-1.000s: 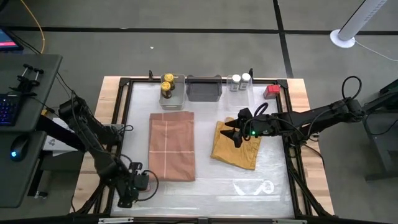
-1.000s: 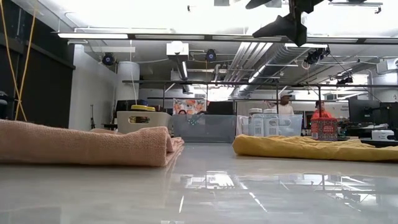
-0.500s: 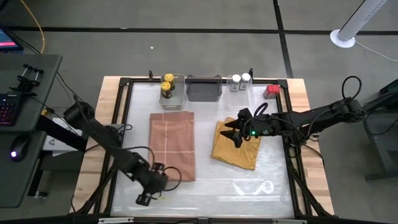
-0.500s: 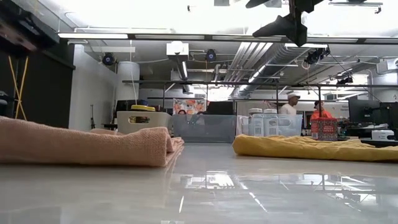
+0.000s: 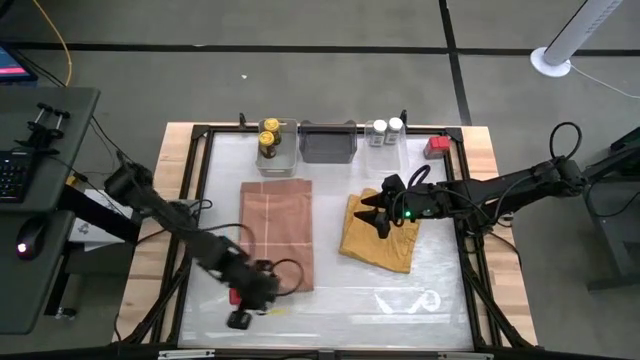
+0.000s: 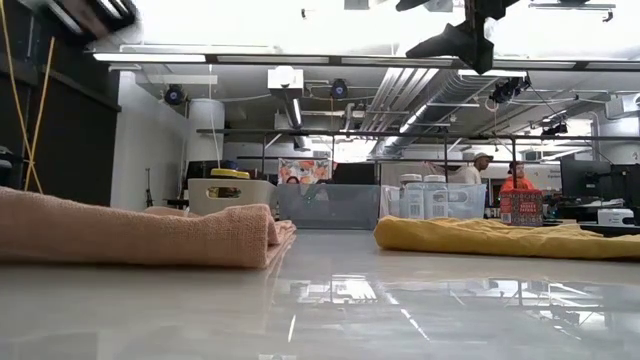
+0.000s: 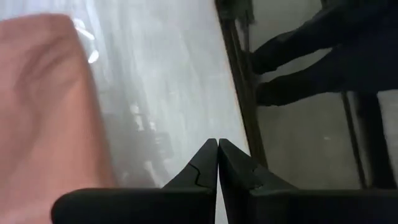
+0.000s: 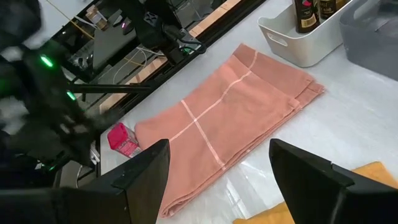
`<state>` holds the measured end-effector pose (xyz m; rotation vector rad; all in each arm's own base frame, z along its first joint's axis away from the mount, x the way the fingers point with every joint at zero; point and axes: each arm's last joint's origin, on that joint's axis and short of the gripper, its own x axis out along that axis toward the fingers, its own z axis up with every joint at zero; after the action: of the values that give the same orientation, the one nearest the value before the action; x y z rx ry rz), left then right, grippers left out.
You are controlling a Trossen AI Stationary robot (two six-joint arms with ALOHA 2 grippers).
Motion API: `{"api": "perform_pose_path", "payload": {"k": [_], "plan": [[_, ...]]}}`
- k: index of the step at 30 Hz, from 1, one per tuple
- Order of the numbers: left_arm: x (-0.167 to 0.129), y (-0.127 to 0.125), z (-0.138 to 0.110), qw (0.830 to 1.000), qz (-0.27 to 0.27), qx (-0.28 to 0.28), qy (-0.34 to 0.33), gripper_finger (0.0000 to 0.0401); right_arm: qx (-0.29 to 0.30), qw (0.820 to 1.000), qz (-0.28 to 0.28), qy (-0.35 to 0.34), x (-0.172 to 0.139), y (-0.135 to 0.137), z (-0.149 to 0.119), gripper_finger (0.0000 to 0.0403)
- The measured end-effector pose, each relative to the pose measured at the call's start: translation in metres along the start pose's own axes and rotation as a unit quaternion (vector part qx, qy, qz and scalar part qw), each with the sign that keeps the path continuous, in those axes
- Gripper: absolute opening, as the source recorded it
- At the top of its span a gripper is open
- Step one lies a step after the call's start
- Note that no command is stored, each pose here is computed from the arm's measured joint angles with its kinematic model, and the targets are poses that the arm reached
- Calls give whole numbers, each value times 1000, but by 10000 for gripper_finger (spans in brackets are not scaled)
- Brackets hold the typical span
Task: Sort spices by type
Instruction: Put the bottom red seasoning can into the black bin
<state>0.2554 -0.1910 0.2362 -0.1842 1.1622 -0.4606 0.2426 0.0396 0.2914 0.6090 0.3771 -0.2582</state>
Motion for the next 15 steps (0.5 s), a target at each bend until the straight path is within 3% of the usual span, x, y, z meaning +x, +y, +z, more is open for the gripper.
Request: {"api": "perform_pose_path", "payload": {"k": [3,8,15], "plan": [[-20,-15,-22,999,50,-4,20,0,-5,1000,-1,1,0,0,0,270],[-29,-31,-58,988,132,6,76,0,-11,1000,-3,4,0,-1,-1,270],[-5,-35,-62,983,154,21,99,0,-10,1000,-3,4,0,-1,-1,270]]}}
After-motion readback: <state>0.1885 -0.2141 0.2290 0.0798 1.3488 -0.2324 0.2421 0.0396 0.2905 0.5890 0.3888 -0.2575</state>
